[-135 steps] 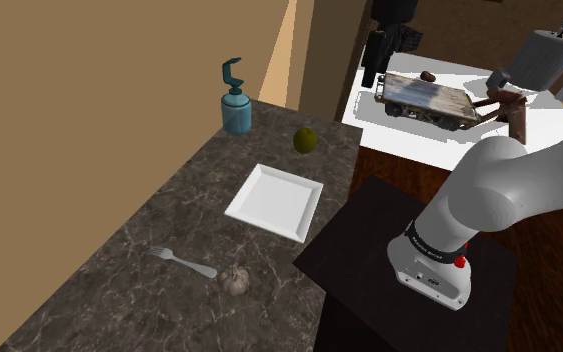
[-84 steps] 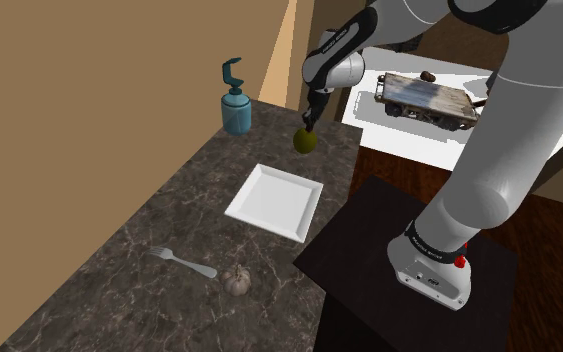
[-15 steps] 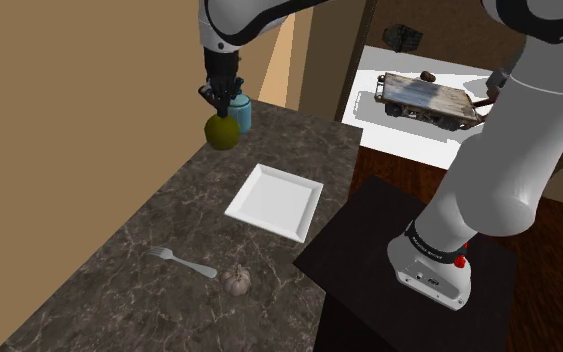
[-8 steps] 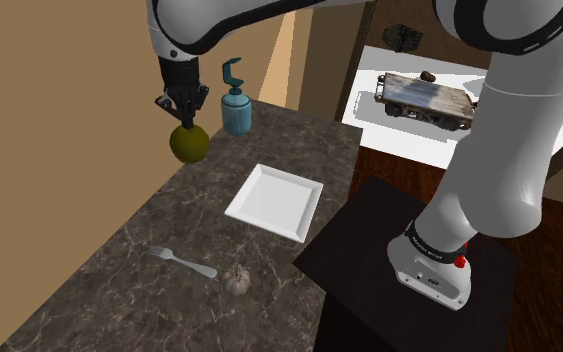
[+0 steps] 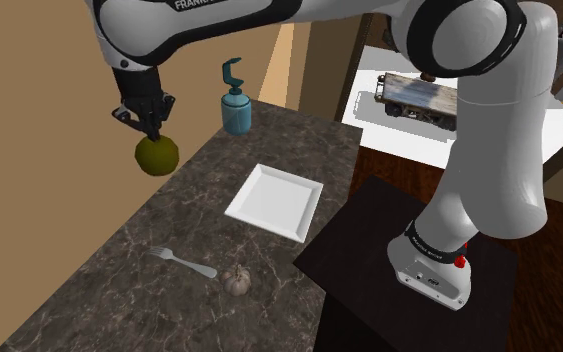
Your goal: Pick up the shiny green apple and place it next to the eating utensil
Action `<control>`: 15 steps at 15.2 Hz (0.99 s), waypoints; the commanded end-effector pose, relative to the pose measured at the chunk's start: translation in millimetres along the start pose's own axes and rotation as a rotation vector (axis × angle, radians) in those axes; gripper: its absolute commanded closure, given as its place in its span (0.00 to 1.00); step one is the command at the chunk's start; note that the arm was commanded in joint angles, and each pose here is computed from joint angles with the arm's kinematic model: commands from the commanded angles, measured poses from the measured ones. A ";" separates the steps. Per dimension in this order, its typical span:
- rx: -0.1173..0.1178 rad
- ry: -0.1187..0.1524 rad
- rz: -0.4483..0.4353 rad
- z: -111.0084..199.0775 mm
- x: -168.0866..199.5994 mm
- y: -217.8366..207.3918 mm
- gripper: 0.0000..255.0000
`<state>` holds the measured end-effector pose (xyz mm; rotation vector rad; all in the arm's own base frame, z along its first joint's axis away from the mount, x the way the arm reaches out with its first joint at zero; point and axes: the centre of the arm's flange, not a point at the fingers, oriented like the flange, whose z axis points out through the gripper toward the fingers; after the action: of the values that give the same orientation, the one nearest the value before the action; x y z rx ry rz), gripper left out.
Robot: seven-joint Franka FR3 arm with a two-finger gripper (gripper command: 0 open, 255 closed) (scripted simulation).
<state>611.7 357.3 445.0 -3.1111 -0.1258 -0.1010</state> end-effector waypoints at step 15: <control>0.000 0.000 0.001 83.2 -5.5 -1.2 1.00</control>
<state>610.6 360.7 366.7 -3.1113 -0.1245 -0.1006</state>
